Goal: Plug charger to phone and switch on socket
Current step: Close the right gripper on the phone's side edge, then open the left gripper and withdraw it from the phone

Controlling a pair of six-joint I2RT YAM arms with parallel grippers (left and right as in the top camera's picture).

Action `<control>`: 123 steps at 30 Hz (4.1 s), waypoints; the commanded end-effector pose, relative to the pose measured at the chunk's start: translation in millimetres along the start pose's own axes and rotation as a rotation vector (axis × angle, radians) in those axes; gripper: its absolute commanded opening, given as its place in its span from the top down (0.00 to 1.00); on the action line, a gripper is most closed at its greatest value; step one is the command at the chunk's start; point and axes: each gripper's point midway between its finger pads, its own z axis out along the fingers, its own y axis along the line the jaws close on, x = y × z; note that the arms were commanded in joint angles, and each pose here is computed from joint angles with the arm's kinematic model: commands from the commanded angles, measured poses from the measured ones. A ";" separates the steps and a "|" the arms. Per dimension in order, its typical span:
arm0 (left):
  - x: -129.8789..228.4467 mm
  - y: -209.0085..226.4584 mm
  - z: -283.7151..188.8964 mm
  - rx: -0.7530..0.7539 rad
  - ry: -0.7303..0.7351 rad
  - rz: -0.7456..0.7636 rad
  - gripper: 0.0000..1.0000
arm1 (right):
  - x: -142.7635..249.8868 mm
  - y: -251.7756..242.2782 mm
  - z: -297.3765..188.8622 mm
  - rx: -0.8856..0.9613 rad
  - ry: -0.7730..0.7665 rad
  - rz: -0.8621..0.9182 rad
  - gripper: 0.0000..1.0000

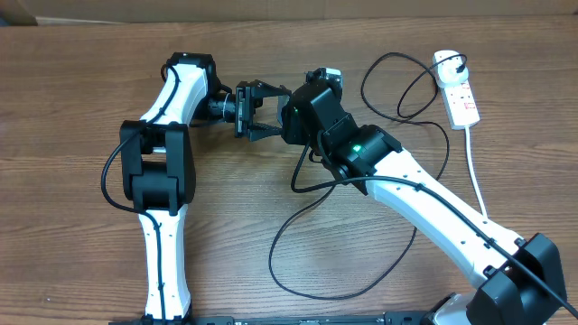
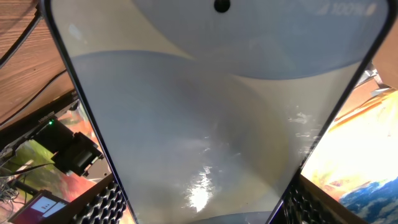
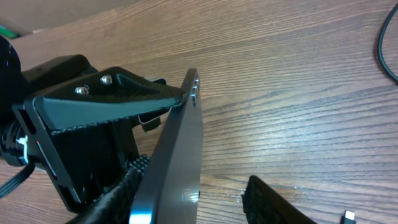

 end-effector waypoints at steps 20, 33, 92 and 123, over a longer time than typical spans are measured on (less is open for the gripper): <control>2.9 -9.2 -0.6 0.045 0.011 0.003 0.35 | 0.0 11.8 -1.1 -0.034 -0.002 -0.193 0.56; 2.8 -9.2 -0.6 0.045 0.011 0.005 0.35 | 11.9 12.3 13.9 -0.040 0.040 -0.234 0.59; -7.2 -15.3 -7.0 0.055 -0.010 0.490 0.00 | -5.1 0.9 5.5 0.034 -0.034 -0.133 0.96; 333.9 40.3 -112.3 -0.736 -1.060 0.935 0.00 | -37.0 -29.2 -26.7 -0.108 0.047 0.135 0.96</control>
